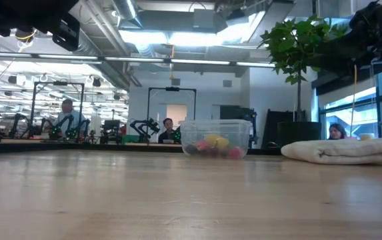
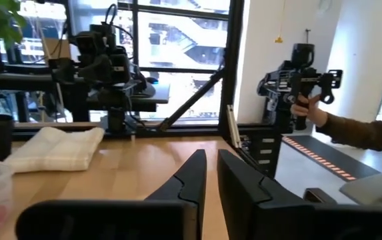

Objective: Pick and placing Produce into tupperware
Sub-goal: Return to Home Position

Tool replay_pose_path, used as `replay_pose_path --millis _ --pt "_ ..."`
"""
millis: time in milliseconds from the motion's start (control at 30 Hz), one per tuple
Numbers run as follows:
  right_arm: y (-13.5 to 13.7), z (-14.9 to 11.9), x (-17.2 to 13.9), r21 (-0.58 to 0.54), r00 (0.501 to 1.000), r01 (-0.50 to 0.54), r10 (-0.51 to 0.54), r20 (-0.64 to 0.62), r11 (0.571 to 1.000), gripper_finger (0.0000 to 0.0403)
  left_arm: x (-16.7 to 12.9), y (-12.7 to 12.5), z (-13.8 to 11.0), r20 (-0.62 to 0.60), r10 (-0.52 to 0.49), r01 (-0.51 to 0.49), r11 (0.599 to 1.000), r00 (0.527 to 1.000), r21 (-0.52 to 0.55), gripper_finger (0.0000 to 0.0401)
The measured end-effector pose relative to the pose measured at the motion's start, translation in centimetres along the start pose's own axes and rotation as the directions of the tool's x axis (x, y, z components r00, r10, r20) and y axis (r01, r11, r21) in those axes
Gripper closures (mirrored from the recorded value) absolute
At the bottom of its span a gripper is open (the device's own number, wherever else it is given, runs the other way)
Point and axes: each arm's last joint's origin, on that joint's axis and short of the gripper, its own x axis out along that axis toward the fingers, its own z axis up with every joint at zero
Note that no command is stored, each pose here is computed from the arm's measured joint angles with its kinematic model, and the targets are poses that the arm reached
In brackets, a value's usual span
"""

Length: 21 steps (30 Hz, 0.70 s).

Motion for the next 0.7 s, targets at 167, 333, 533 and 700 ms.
replay_pose_path --millis 167,333,533,700 --pt "0.0 -0.2 0.1 -0.016 1.0 0.0 0.0 0.007 1.0 0.0163 0.2 0.7 0.0 0.004 0.044 -0.044 0.998 0.999 0.037 0.0378" --pt "-0.2 -1.8 0.8 -0.022 1.0 -0.002 0.003 0.031 1.0 0.0163 0.4 2.2 0.1 0.011 0.129 -0.129 0.99 0.992 0.061 0.0387" --pt "-0.3 -3.5 1.4 -0.018 0.999 -0.003 0.004 0.036 1.0 0.0163 0.6 4.7 0.3 0.022 0.239 -0.24 0.968 0.971 0.08 0.0396" --pt "-0.3 -3.2 1.3 -0.023 0.998 -0.005 0.006 0.061 1.0 0.0163 0.5 6.0 0.9 0.066 0.17 -0.178 0.974 0.983 0.137 0.04"
